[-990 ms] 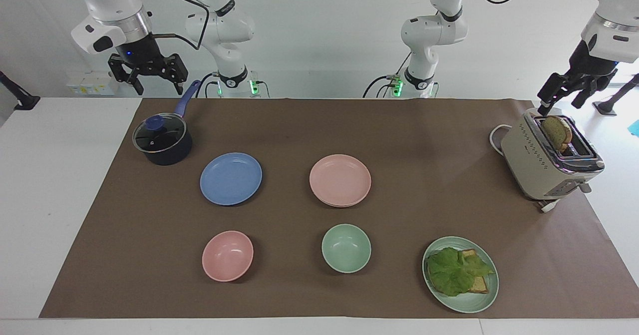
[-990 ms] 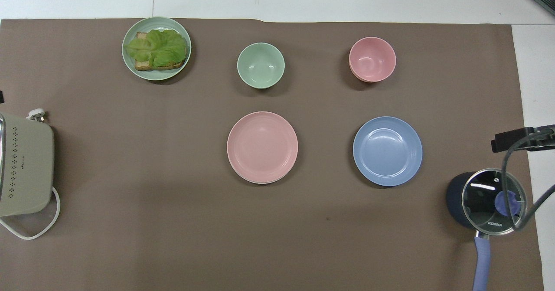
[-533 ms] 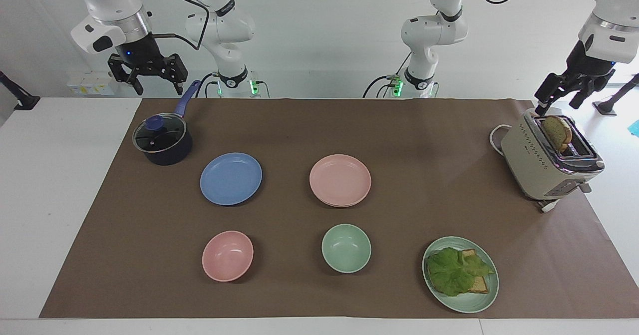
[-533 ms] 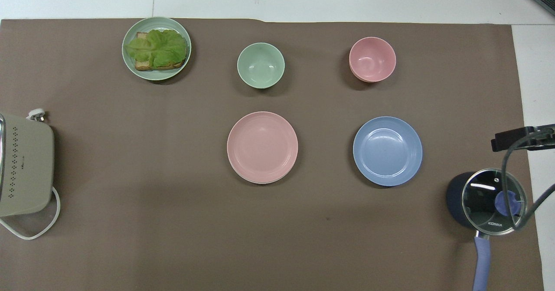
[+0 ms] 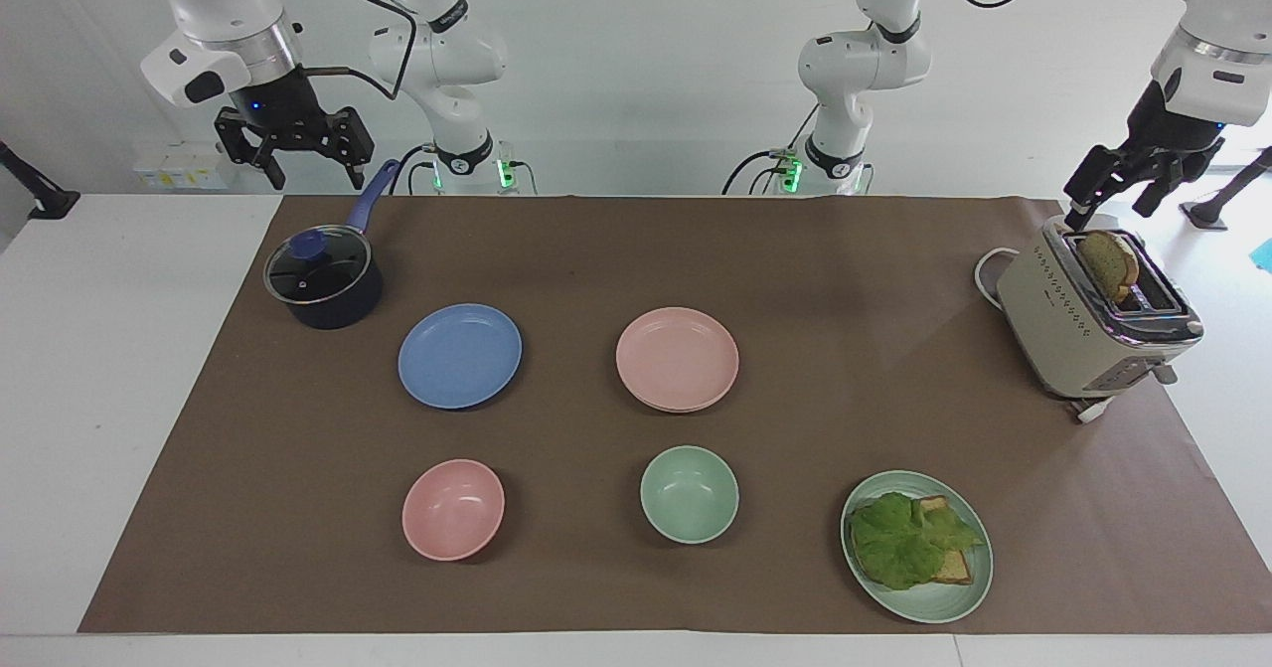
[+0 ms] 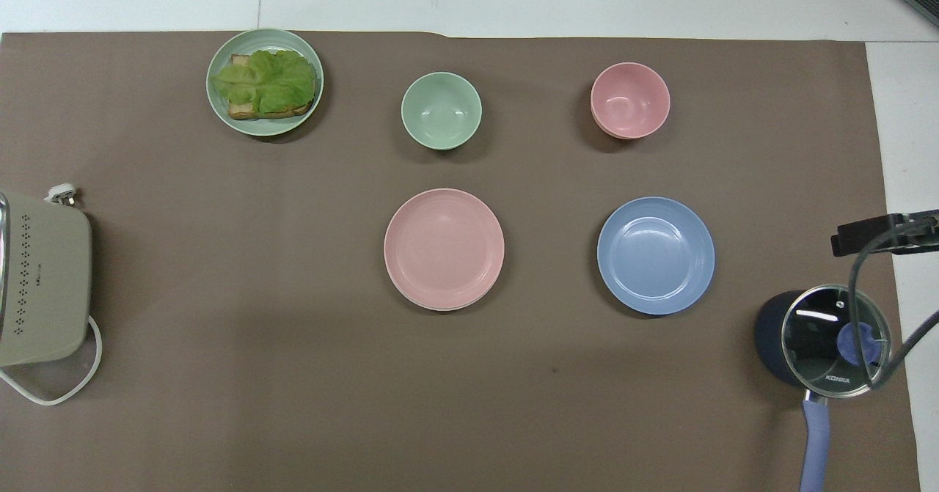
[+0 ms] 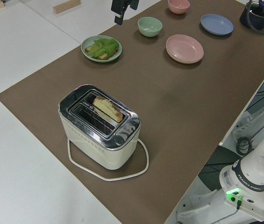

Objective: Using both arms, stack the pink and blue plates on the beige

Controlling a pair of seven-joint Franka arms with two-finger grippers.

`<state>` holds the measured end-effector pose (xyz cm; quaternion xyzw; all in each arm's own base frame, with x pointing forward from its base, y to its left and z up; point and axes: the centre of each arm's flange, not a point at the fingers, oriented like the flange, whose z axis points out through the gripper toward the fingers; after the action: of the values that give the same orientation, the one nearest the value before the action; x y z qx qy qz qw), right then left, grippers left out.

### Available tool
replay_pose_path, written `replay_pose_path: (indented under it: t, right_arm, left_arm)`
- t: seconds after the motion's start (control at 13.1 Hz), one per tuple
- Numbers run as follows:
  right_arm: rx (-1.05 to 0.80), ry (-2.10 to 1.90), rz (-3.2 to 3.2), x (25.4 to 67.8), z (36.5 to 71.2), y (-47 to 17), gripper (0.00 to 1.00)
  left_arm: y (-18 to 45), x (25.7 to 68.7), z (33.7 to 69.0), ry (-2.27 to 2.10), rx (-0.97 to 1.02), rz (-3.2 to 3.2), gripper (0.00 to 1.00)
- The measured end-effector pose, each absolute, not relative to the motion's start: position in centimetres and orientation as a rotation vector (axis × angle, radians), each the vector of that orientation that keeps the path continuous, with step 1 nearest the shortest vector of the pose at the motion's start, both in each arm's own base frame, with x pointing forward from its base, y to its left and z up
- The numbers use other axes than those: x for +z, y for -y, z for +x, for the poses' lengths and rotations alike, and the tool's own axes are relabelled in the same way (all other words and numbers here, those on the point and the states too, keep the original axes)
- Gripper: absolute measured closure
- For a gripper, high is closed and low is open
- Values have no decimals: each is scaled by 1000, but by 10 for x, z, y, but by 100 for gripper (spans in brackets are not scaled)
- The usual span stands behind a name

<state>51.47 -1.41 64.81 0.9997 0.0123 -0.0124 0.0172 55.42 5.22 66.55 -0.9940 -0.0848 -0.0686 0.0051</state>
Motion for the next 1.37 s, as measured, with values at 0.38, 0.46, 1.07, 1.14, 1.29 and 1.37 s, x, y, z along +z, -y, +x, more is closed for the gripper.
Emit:
replay_pose_path:
  t: [0.38, 0.46, 1.07, 1.14, 1.29, 1.37]
  right_arm:
    - [46, -42, 3105, 631, 526, 14, 0]
    - [61, -49, 3104, 612, 531, 13, 0]
    - [-6, -262, 3110, 396, 571, 9, 0]
    - [-21, -285, 3108, 372, 567, 12, 0]
    - [-59, -287, 3110, 339, 555, 16, 0]
    - [-77, -280, 3112, 330, 551, 19, 0]
  left_arm:
    - [-52, 666, 554, 266, -215, -3113, 0]
    - [-52, 666, 554, 266, -215, -3113, 0]
    - [-52, 666, 554, 266, -215, -3113, 0]
    - [-52, 666, 554, 265, -215, -3113, 0]
    - [-52, 666, 554, 266, -215, -3113, 0]
    - [-52, 666, 554, 266, -215, -3113, 0]
